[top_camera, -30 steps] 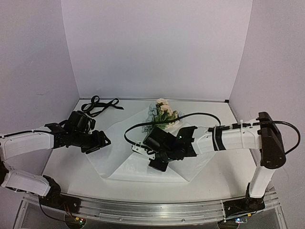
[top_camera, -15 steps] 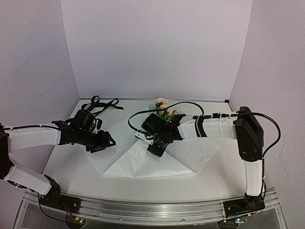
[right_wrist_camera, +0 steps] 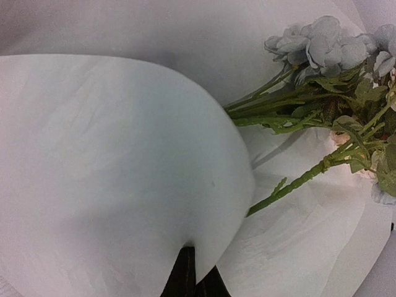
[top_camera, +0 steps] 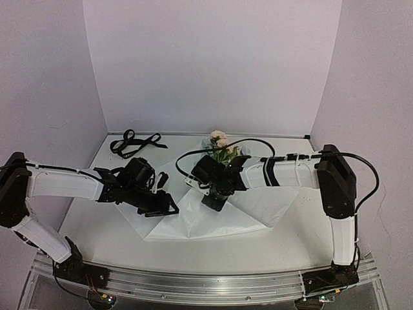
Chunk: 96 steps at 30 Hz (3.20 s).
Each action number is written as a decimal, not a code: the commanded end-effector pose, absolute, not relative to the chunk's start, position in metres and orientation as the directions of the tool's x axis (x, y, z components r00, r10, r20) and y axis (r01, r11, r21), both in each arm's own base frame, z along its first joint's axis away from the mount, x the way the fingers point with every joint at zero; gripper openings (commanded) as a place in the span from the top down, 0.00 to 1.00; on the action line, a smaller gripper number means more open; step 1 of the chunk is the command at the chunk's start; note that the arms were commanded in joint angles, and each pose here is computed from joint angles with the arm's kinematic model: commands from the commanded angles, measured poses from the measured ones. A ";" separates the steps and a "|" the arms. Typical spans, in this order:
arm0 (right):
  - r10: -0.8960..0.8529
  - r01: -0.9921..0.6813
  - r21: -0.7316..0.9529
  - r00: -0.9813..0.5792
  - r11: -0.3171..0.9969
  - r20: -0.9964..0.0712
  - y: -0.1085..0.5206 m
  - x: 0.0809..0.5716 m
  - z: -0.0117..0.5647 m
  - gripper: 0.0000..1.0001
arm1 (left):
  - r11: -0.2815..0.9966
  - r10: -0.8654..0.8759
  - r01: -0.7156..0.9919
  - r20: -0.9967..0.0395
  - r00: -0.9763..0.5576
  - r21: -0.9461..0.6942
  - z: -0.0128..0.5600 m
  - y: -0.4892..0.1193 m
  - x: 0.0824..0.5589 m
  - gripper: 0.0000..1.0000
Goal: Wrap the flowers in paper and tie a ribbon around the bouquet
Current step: Fold the bottom corner of the flattened wrapping paper at the center of the board, then press the fold line on the 1/4-folded wrapping paper.
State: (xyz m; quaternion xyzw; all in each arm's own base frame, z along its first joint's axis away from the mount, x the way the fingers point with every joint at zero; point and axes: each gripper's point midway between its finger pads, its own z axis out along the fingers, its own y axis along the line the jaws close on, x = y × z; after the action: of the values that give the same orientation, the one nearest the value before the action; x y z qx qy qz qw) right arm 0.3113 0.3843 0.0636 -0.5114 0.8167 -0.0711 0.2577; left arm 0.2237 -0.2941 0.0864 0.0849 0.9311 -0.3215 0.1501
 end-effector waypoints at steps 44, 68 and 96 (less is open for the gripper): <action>-0.517 -0.525 -0.091 -0.767 0.846 -0.381 0.278 0.233 0.112 0.56 | 0.775 0.169 0.309 -0.290 -0.942 -0.551 0.041 -0.352 0.228 0.61; -0.273 -0.238 -0.137 -0.880 0.962 -0.389 0.255 0.240 0.018 0.89 | 0.773 0.198 0.334 -0.296 -0.935 -0.540 0.039 -0.356 0.230 0.61; -0.012 0.057 -0.100 -0.811 0.993 -0.585 0.225 0.224 0.056 0.89 | 0.636 0.378 0.622 -0.518 -0.767 -0.457 0.103 -0.392 0.204 0.62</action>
State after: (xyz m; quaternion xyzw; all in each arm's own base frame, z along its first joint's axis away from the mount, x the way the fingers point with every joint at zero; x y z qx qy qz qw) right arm 0.2236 0.2295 0.0407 -0.0088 0.9537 -0.0652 0.2934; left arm 0.2041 -0.3719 0.0638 0.2368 0.9124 -0.3035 0.1389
